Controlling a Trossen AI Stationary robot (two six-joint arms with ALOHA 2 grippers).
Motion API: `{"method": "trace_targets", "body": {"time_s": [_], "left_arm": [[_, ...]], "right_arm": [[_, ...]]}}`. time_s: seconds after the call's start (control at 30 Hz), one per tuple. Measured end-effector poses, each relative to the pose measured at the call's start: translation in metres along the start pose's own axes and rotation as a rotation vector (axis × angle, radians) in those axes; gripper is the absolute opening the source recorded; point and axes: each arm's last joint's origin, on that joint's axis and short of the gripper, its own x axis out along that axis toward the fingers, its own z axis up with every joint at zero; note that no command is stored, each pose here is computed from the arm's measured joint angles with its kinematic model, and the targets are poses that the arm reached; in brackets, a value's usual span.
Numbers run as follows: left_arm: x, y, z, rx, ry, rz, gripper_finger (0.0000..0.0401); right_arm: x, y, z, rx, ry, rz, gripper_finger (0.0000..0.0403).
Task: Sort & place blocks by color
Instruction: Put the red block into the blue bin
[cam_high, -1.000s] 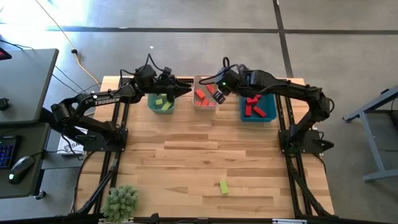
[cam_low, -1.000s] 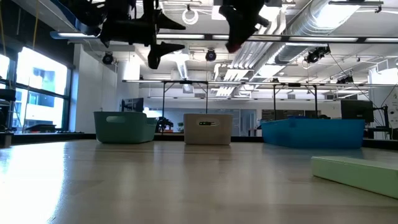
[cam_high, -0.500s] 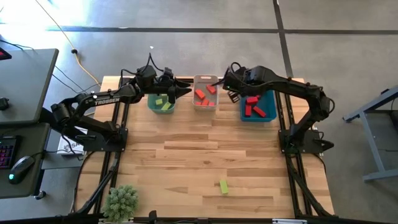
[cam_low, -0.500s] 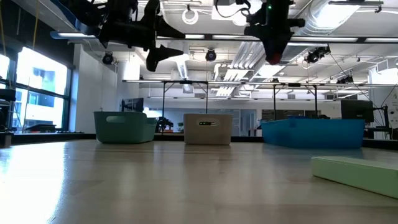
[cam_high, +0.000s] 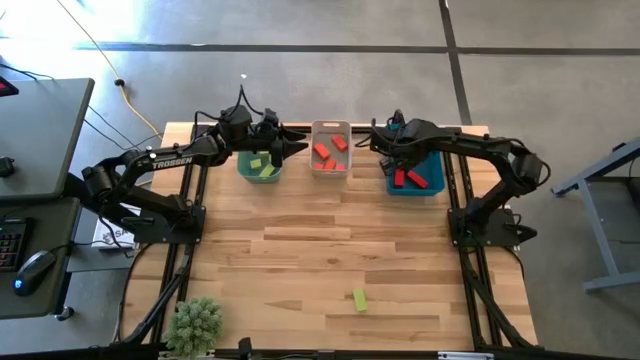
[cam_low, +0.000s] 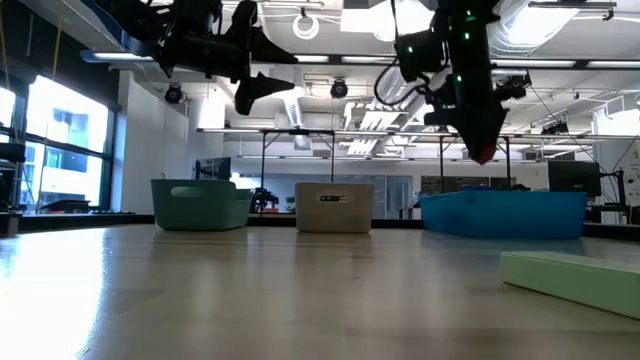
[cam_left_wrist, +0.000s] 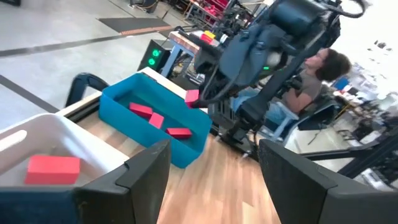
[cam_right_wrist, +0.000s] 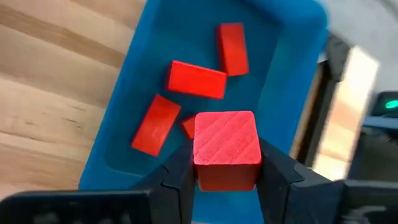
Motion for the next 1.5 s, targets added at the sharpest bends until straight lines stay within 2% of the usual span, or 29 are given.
{"method": "trace_targets", "body": {"time_s": [0.2,0.4,0.57,0.7,0.87,1.0,1.2,1.37,1.5], "left_arm": [[0.0,0.002,-0.001,0.048,-0.012,0.066,0.0232],[0.0,0.005,0.001,0.163,-0.047,0.179,0.0232],[-0.001,0.009,0.001,0.248,-0.07,0.293,0.0232],[-0.002,0.01,0.002,0.284,-0.078,0.342,0.0232],[-0.002,0.011,0.002,0.313,-0.082,0.374,0.0232],[-0.002,0.011,0.003,0.339,-0.082,0.396,0.0232],[-0.002,0.011,0.003,0.371,-0.078,0.402,0.0232],[-0.002,0.011,0.003,0.388,-0.074,0.403,0.0232],[-0.002,0.011,0.003,0.402,-0.072,0.409,0.0232]], "right_arm": [[0.032,-0.012,0.008,0.007,0.047,0.08,0.0103],[0.055,-0.033,0.033,0.044,0.022,0.2,0.0112],[0.069,-0.056,0.05,0.098,-0.006,0.268,0.0109],[0.077,-0.072,0.059,0.15,-0.007,0.339,0.0114],[0.083,-0.085,0.065,0.169,-0.023,0.35,0.0122],[0.09,-0.085,0.065,0.176,-0.046,0.387,0.0124],[0.11,-0.077,0.051,0.208,-0.014,0.418,0.0125],[0.123,-0.074,0.04,0.209,0.015,0.407,0.0126],[0.124,-0.073,0.041,0.214,-0.008,0.408,0.0129]]}}
